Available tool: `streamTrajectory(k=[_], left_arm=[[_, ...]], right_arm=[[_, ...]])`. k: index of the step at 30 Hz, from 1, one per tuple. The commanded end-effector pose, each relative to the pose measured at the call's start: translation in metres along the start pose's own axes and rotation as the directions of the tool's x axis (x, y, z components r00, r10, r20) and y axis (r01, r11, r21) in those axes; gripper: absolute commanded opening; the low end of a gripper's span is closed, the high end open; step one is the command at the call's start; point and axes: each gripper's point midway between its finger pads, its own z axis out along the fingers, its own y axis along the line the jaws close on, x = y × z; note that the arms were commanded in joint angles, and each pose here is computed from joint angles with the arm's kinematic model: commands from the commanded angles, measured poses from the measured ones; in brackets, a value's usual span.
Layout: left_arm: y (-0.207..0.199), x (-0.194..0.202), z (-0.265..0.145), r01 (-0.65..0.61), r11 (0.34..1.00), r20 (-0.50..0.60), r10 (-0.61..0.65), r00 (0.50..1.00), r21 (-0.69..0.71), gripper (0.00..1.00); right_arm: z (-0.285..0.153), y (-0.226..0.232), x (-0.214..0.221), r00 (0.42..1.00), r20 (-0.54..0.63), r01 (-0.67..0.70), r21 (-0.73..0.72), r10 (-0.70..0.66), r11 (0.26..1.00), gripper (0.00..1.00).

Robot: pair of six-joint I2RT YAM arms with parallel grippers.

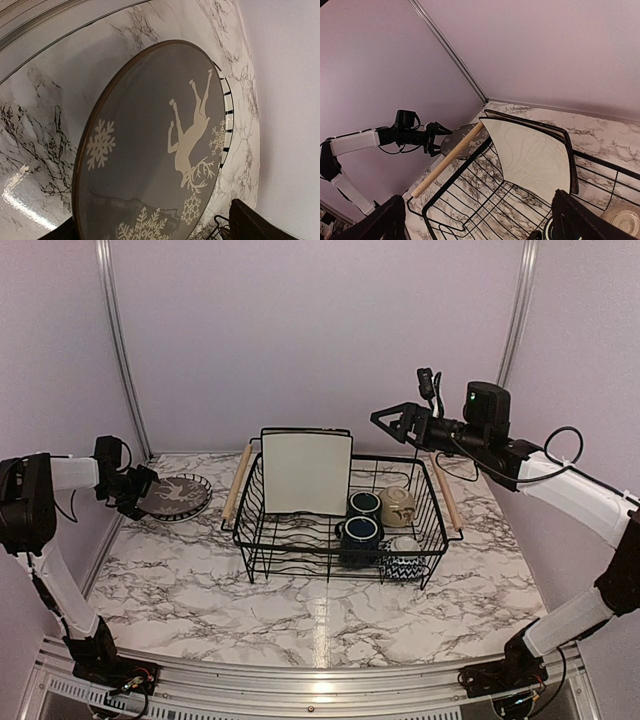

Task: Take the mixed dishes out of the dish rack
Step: Place the plate on the plate.

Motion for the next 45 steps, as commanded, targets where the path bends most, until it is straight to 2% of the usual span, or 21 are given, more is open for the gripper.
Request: streamTrajectory(k=[1,9,16,22,27,31,34,38,41,45], left_arm=[[0.024,0.004,-0.001,-0.003,0.992,-0.011,0.001,1.000,-0.122,0.91],[0.035,-0.001,-0.001,-0.058,0.980,0.004,0.060,0.998,-0.192,0.93],[0.025,0.003,0.014,-0.069,0.992,-0.023,0.067,0.997,-0.102,0.90],[0.016,0.000,0.018,-0.090,0.993,-0.023,0.088,0.996,-0.082,0.90],[-0.001,0.004,-0.005,-0.174,0.985,0.035,0.174,0.984,-0.023,0.94],[-0.021,0.012,-0.038,-0.243,0.968,0.088,0.237,0.967,0.062,0.99],[-0.049,0.020,-0.068,-0.325,0.933,0.124,0.308,0.943,0.154,0.99],[-0.095,0.032,-0.114,-0.416,0.854,0.200,0.369,0.908,0.312,0.99],[-0.128,0.049,-0.145,-0.479,0.767,0.249,0.410,0.878,0.427,0.99],[-0.169,0.087,-0.179,-0.571,0.610,0.307,0.488,0.817,0.549,0.99]], right_arm=[[-0.001,0.000,-0.004,1.000,0.010,0.015,0.003,-0.015,1.000,0.98],[-0.005,0.001,-0.008,0.999,0.015,0.030,0.020,-0.030,0.999,0.98],[-0.007,0.001,-0.008,0.999,0.016,0.029,0.024,-0.029,0.999,0.99],[-0.010,0.002,-0.007,0.999,0.018,0.028,0.027,-0.029,0.999,0.98],[-0.009,-0.003,-0.004,0.999,0.011,0.041,0.049,-0.041,0.998,0.98],[-0.011,-0.012,0.002,0.998,-0.026,0.060,0.102,-0.057,0.993,0.99],[-0.010,-0.019,0.001,0.995,-0.046,0.092,0.139,-0.086,0.986,0.99],[-0.002,-0.030,0.009,0.988,-0.100,0.129,0.156,-0.114,0.979,0.98],[0.006,-0.035,0.012,0.987,-0.103,0.141,0.154,-0.126,0.978,0.99],[0.017,-0.046,0.015,0.983,-0.118,0.161,0.159,-0.143,0.974,0.98]])
